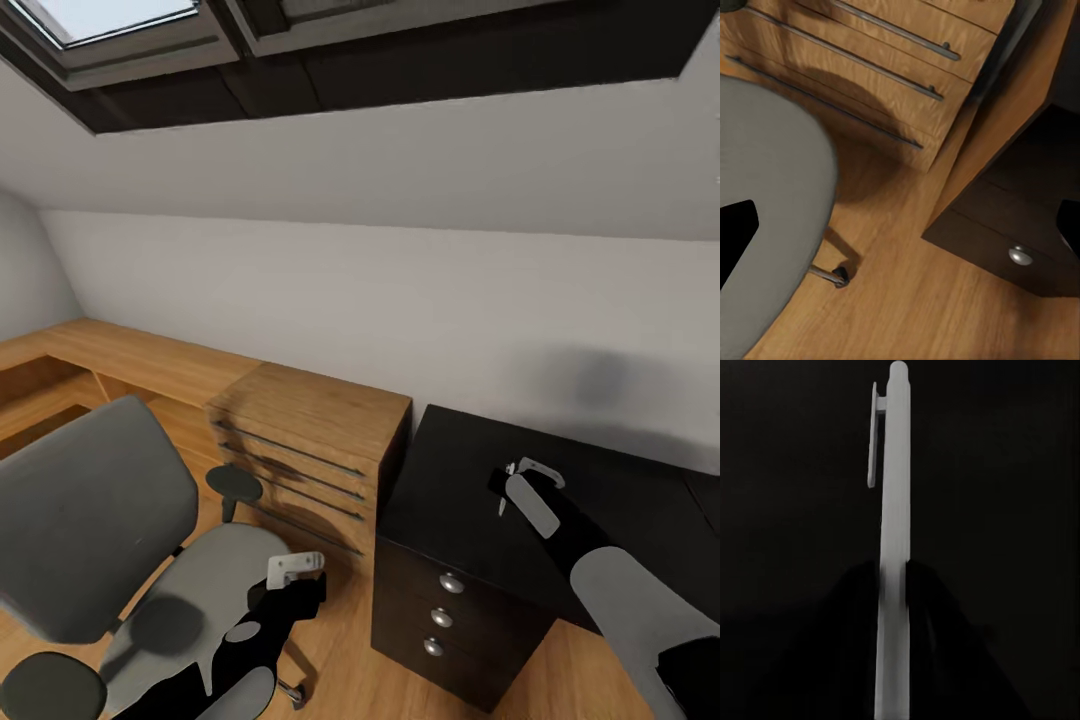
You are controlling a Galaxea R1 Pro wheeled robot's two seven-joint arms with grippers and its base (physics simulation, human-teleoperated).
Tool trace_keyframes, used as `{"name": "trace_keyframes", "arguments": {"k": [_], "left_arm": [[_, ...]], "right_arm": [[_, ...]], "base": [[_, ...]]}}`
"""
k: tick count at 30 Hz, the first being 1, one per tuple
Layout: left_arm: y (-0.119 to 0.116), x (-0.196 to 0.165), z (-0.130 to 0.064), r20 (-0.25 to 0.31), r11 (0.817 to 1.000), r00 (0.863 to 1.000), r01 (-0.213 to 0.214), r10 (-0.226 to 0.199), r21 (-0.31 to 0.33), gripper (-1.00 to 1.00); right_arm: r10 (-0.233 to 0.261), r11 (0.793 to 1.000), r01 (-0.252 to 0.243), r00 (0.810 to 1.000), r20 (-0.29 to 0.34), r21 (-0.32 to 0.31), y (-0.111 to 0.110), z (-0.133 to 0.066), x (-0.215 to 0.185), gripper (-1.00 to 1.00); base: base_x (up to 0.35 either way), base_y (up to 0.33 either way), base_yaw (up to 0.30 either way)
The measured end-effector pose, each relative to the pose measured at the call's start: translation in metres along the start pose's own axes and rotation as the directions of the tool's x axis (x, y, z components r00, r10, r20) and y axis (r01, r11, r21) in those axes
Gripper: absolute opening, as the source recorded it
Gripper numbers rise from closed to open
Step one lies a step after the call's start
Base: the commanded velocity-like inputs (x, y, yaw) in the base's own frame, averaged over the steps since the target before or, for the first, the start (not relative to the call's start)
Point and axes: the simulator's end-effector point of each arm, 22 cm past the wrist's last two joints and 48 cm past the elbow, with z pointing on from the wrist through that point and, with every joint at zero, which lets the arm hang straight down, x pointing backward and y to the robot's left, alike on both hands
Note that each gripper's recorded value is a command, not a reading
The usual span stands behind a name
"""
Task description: In the bedroom, organize the workspace by keeping the computer under the desk, ensuring the monitor is on the desk, placing the keyboard on the desk next to the monitor, placing the mouse on the desk next to the keyboard, moving the folder from the swivel chair onto the desk next to the mouse, stacking the notebook on top of the folder with the pen on top of the notebook, and positioning the swivel chair next to the desk.
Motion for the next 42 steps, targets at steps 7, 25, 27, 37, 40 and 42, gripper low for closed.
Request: {"name": "trace_keyframes", "arguments": {"k": [7,25,27,37,40,42], "left_arm": [[0.0,0.0,0.0,-0.001,1.0,1.0,0.0,0.0,0.002,1.0],[-0.007,0.007,-0.003,-0.009,1.0,1.0,-0.019,0.019,0.018,1.0],[-0.007,0.007,-0.003,-0.009,1.0,1.0,-0.019,0.019,0.018,1.0],[-0.007,0.007,-0.003,-0.009,1.0,1.0,-0.017,0.017,0.019,1.0],[-0.007,0.007,-0.003,-0.009,1.0,1.0,-0.017,0.017,0.018,1.0],[-0.007,0.007,-0.003,-0.01,1.0,1.0,-0.017,0.017,0.018,1.0]], "right_arm": [[0.062,0.998,-0.062,0.998,0.016,0.021,-0.019,0.002,-0.01,-1.0],[0.29,0.93,-0.312,0.948,0.134,0.194,-0.175,-0.004,-0.092,-1.0],[0.304,0.923,-0.328,0.942,0.139,0.201,-0.182,-0.005,-0.095,-1.0],[0.319,0.913,-0.346,0.936,0.148,0.216,-0.195,-0.006,-0.099,-1.0],[0.32,0.912,-0.346,0.936,0.147,0.218,-0.195,-0.006,-0.098,-1.0],[0.32,0.912,-0.347,0.936,0.148,0.219,-0.196,-0.006,-0.098,-1.0]], "base": [[0.0,0.0,-0.225],[0.0,-0.084,-0.281],[0.0,-0.002,-0.295],[0.0,0.0,-0.295],[0.0,0.0,-0.295],[0.0,0.0,-0.295]]}}
